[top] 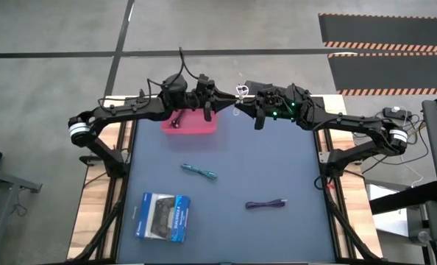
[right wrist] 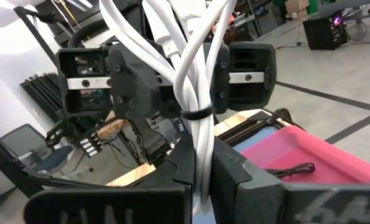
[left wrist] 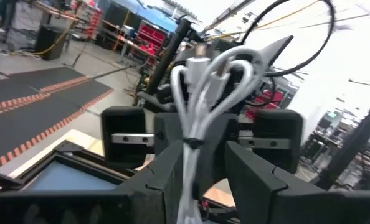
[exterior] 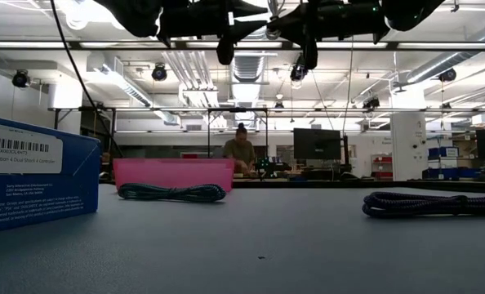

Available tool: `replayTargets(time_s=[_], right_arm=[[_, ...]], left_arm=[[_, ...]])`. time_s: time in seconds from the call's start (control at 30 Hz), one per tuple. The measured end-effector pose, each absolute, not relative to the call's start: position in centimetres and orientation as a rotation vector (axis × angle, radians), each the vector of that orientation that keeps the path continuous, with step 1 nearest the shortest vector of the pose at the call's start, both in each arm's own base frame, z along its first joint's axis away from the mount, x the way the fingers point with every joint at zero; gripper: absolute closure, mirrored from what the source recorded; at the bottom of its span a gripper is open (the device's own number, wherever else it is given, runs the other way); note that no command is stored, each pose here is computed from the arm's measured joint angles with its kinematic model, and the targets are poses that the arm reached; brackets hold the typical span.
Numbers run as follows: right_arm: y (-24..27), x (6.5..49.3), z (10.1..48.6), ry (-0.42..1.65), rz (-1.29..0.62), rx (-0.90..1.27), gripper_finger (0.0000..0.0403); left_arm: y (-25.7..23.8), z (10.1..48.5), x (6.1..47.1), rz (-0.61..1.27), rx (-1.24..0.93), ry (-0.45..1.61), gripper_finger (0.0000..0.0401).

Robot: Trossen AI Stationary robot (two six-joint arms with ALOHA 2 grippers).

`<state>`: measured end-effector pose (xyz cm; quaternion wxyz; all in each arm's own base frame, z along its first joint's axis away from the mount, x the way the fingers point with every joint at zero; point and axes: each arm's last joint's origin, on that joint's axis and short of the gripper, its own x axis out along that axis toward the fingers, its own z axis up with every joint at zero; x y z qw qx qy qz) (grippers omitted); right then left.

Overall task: Pick and place USB-C Cables
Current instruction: Put the white charger cable into the pink bin

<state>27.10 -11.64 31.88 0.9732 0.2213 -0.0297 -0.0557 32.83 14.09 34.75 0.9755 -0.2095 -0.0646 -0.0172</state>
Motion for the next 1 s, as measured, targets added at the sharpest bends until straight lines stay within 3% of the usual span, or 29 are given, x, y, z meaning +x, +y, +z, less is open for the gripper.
replayTargets(time_s=[1.0], right_arm=[[-11.6,27.1,31.6,-0.032,-0.121,0.43,0.039]], left_arm=[[13.0,33.7,35.1,0.025,-0.426,-0.191,0.0299]])
